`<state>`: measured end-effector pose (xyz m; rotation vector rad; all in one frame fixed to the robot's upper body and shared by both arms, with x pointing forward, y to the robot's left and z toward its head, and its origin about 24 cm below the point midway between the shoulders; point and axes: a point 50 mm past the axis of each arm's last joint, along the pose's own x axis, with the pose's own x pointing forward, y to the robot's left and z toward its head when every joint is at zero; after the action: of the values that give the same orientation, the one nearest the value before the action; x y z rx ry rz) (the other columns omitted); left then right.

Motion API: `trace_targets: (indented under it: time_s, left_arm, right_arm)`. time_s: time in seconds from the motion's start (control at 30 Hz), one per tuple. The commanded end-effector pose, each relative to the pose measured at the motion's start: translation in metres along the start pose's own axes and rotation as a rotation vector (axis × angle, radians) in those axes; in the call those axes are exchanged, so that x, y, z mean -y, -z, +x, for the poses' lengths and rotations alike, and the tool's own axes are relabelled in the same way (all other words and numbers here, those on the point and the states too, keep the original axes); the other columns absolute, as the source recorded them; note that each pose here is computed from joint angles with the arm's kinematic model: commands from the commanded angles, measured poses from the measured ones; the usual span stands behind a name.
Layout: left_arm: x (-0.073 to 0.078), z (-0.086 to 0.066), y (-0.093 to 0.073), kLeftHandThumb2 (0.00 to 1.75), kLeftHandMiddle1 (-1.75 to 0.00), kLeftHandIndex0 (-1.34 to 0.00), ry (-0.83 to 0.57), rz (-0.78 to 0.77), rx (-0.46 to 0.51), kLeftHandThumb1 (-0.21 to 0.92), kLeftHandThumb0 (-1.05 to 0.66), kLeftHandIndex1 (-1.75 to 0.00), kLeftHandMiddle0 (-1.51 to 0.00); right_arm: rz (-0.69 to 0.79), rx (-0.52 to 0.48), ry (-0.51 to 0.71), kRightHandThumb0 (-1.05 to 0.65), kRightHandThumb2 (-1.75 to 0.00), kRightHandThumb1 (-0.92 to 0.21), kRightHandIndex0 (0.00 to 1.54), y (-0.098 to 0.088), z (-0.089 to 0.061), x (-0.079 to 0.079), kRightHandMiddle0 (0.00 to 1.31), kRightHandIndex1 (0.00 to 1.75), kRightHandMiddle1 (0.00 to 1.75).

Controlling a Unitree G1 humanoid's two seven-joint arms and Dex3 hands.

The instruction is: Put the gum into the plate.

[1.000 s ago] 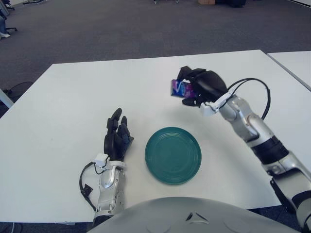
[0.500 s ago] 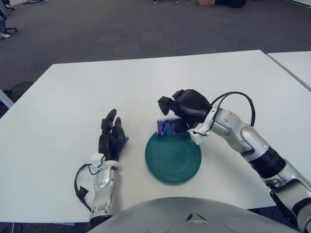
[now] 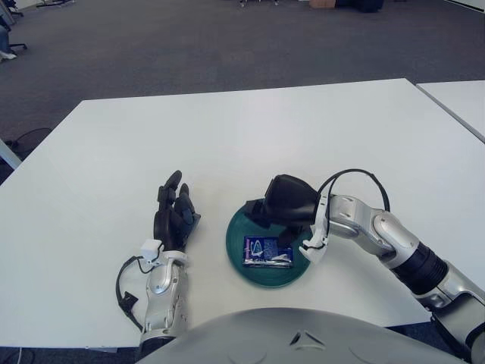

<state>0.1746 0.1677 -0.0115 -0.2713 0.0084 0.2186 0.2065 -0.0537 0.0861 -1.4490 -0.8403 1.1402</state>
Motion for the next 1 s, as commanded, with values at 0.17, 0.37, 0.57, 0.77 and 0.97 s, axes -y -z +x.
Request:
trace_targets:
  time_s: [0.17, 0.37, 0.57, 0.77, 0.97]
  left_arm:
    - [-0.001, -0.006, 0.013, 0.82, 0.0, 0.0, -0.001, 0.019, -0.079, 0.92, -0.64, -0.64, -0.23]
    - [0.001, -0.005, 0.012, 0.82, -0.01, 0.0, 0.004, 0.026, -0.074, 0.92, -0.64, -0.63, -0.24]
    - [0.003, -0.004, 0.012, 0.83, -0.01, 0.0, 0.009, 0.025, -0.075, 0.92, -0.65, -0.65, -0.25]
    - [0.005, -0.003, 0.012, 0.82, -0.01, 0.0, 0.015, 0.003, -0.079, 0.92, -0.66, -0.67, -0.26]
    - [0.005, -0.003, 0.015, 0.81, -0.01, 0.0, 0.012, -0.016, -0.092, 0.92, -0.66, -0.68, -0.26]
  right_arm:
    - [0.022, 0.053, 0.059, -0.48, -1.3, -0.33, 1.24, 0.001, 0.003, -0.007, 0.61, 1.75, 1.75]
    - [0.001, 0.067, 0.031, -0.48, -1.31, -0.32, 1.24, 0.002, 0.005, -0.01, 0.61, 1.75, 1.75]
    - [0.01, 0.039, 0.13, -0.46, -1.25, -0.37, 1.21, 0.001, 0.007, -0.012, 0.57, 1.75, 1.75]
    - [0.046, -0.008, 0.327, -0.41, -0.94, -0.61, 0.9, 0.004, 0.008, -0.004, 0.4, 1.75, 1.75]
    - [0.057, -0.069, 0.391, -0.39, -0.83, -0.69, 0.73, 0.008, 0.005, 0.003, 0.34, 1.75, 1.75]
